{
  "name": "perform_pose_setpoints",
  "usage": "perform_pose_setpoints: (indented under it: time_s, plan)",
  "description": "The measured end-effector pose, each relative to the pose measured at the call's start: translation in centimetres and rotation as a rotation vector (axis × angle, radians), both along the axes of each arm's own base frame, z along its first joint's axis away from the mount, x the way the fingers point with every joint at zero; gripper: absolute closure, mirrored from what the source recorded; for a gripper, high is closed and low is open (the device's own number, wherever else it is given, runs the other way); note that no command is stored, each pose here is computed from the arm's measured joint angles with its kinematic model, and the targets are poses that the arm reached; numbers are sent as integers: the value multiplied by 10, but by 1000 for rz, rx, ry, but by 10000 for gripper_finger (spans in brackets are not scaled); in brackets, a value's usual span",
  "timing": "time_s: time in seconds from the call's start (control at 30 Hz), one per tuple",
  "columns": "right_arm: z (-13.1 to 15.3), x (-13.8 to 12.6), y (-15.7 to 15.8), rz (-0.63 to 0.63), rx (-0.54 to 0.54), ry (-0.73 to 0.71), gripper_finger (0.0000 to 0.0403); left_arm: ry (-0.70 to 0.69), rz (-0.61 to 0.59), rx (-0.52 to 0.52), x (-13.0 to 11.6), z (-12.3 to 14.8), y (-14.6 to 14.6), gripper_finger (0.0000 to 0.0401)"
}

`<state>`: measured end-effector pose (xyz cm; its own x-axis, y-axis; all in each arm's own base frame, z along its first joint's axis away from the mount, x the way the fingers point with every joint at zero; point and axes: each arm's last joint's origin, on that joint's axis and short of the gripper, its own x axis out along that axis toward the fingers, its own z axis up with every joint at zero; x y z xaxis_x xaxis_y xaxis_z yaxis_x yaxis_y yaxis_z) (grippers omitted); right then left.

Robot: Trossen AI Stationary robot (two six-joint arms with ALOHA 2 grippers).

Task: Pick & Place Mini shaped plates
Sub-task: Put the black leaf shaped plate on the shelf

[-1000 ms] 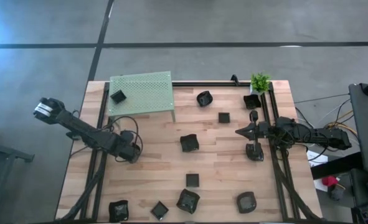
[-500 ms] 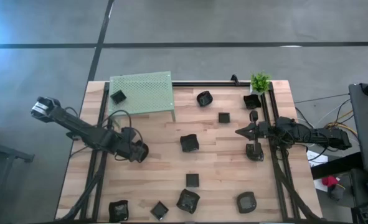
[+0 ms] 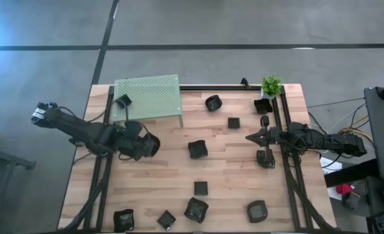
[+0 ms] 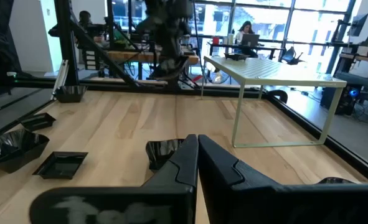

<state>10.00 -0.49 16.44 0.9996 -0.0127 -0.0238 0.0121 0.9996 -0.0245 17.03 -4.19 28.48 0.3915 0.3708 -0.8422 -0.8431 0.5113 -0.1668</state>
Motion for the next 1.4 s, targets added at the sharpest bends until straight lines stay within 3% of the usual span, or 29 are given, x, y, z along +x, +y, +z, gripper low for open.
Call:
perform_pose_setpoints:
  time_s: [0.33,0.67,1.03,1.2,1.4]
  plan:
    - [0,0,0,-1,0,0,394,-17,30,106,9,41,45,401]
    - [0,0,0,0,0,0,394,48,204,197,-3,56,111,401]
    - [0,0,0,-1,19,0,394,-34,241,86,-23,57,174,401]
    - [0,0,0,-1,19,0,394,-4,234,35,-24,42,184,401]
    - [0,0,0,-1,20,-1,394,-19,229,53,-20,40,190,401]
